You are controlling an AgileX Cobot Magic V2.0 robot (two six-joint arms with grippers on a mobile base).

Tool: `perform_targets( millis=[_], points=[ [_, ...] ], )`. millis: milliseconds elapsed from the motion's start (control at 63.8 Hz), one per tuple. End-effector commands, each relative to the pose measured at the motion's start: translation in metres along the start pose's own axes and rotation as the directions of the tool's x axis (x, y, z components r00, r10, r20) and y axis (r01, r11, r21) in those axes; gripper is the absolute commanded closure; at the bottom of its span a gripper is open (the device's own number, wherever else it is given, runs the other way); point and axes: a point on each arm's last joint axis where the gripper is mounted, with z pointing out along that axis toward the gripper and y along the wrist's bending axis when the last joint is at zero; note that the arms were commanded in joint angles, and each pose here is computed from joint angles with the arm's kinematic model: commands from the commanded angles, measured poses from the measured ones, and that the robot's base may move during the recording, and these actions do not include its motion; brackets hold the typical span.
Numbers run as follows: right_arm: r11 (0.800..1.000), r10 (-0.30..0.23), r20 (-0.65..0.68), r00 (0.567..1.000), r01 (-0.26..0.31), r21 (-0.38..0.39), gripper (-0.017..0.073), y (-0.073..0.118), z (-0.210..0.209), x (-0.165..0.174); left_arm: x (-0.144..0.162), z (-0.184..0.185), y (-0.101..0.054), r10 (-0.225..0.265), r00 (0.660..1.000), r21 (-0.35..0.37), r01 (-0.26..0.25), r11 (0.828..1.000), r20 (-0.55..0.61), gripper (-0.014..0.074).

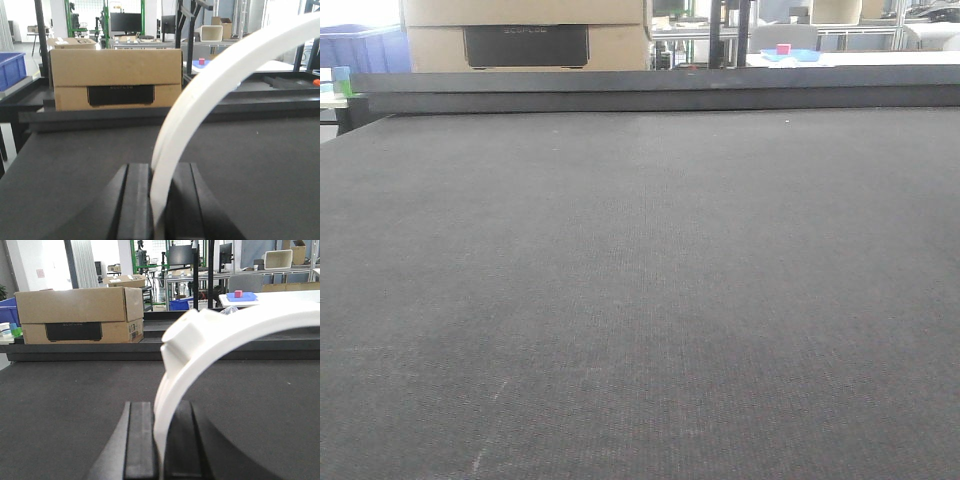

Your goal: Grab PVC pipe and place in blue bin

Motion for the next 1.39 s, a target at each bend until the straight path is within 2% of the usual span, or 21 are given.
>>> perform_targets(
  millis=[0, 63, 235, 329, 423, 564, 643, 768, 1379],
  points=[
    [1.000, -0.020, 0.025, 0.999, 0.020, 0.000, 0.0727, 0.000, -0.001, -0.002, -0.002, -0.004, 0.000, -0.005, 1.000, 0.000, 0.005, 1.000, -0.021, 0.0704],
    [1.000, -0.020, 0.022, 1.000, 0.020, 0.000, 0.0727, 0.000, -0.001, -0.002, -0.004, -0.007, 0.001, -0.008, 0.999, -0.007, 0.008, 1.000, -0.049, 0.0704],
    [1.000, -0.020, 0.020, 1.000, 0.020, 0.000, 0.0727, 0.000, -0.001, -0.001, -0.013, -0.024, 0.002, -0.013, 1.000, -0.009, 0.013, 1.000, 0.006, 0.0704],
    [1.000, -0.020, 0.020, 1.000, 0.020, 0.000, 0.0727, 0.000, -0.001, -0.001, -0.006, -0.028, 0.001, -0.053, 0.997, -0.006, 0.053, 0.999, -0.060, 0.0704],
    [1.000, -0.020, 0.020, 1.000, 0.020, 0.000, 0.0727, 0.000, -0.001, -0.001, -0.009, -0.032, 0.001, -0.104, 0.994, -0.005, 0.104, 0.995, -0.031, 0.0704],
    [1.000, -0.020, 0.020, 1.000, 0.020, 0.000, 0.0727, 0.000, -0.001, -0.001, -0.015, -0.040, 0.004, -0.033, 0.999, -0.025, 0.034, 0.999, 0.036, 0.0704],
    [1.000, -0.020, 0.020, 1.000, 0.020, 0.000, 0.0727, 0.000, -0.001, -0.001, -0.014, -0.042, 0.004, -0.038, 0.999, -0.026, 0.039, 0.999, 0.028, 0.0704],
    [1.000, -0.020, 0.020, 1.000, 0.020, 0.000, 0.0727, 0.000, -0.001, -0.001, -0.013, -0.042, 0.003, -0.078, 0.997, -0.010, 0.078, 0.997, 0.024, 0.0704],
    [1.000, -0.020, 0.020, 1.000, 0.020, 0.000, 0.0727, 0.000, -0.001, -0.001, -0.014, -0.042, 0.002, -0.078, 0.996, -0.009, 0.078, 0.997, 0.032, 0.0704]
  ],
)
